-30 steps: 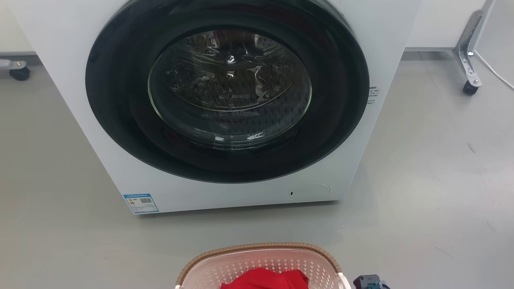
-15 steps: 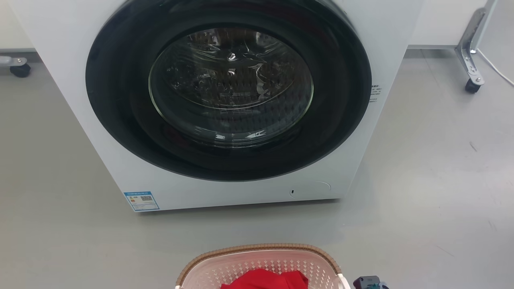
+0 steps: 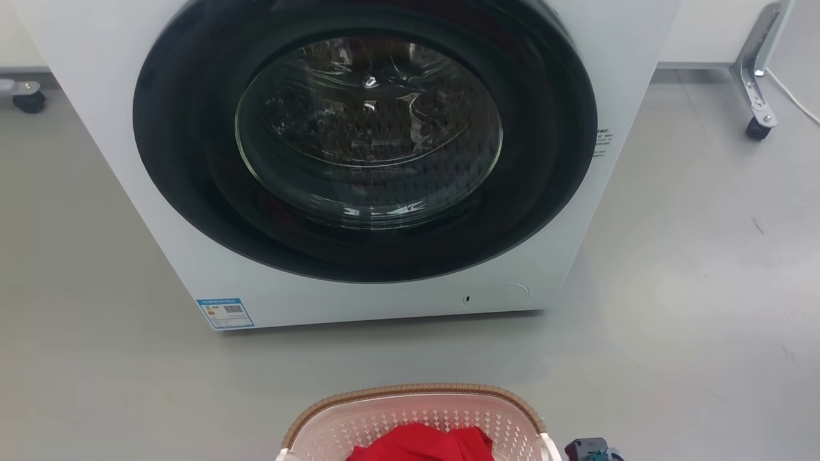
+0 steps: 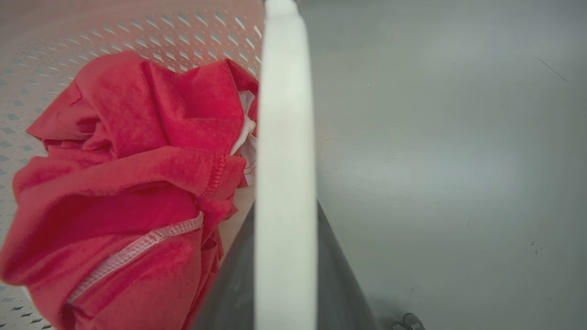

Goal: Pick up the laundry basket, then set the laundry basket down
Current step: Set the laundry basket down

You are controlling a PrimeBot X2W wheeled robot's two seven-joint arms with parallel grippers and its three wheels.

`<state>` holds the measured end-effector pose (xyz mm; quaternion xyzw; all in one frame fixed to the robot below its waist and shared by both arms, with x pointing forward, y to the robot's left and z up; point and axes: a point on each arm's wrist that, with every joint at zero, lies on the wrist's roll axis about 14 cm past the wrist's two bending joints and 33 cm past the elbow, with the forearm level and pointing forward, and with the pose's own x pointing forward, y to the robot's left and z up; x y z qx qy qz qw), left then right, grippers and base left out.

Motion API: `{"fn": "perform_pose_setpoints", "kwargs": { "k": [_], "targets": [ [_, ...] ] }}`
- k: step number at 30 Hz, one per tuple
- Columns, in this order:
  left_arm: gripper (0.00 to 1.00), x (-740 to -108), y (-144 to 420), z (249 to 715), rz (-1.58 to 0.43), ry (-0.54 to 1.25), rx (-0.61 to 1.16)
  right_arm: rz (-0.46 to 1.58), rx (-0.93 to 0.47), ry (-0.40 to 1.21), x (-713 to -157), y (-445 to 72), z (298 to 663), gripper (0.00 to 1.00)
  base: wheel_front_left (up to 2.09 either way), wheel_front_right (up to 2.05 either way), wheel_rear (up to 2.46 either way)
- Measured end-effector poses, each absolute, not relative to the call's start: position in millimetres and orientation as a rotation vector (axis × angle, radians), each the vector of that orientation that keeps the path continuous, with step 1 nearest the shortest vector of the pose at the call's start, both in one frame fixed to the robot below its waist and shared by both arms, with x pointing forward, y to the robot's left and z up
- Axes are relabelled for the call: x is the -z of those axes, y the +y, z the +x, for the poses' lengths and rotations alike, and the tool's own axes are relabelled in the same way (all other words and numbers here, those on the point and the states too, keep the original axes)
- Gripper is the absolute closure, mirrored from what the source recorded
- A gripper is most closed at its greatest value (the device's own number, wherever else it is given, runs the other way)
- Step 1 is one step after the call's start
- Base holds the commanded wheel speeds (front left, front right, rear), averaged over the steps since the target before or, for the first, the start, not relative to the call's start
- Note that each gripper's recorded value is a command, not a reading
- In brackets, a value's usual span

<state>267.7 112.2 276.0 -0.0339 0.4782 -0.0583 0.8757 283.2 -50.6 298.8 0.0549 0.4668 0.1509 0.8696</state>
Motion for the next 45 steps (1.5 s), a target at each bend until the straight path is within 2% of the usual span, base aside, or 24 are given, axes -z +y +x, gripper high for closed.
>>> {"fn": "perform_pose_setpoints", "kwargs": {
  "k": [9, 25, 45],
  "targets": [
    [1.0, -276, 113, 288, -0.069, 0.986, 0.115, 0.093, -0.323, 0.955, -300, -51, 308, 1.0, 0.0, 0.0, 0.0],
    [1.0, -282, 116, 380, -0.057, 0.897, 0.113, 0.073, -0.321, 0.852, -307, -48, 406, 1.0, 0.0, 0.0, 0.0],
    [1.0, -222, 123, 411, -0.049, 0.99, 0.098, 0.038, -0.328, 0.92, -237, -45, 451, 1.0, 0.0, 0.0, 0.0]
  ]
}}
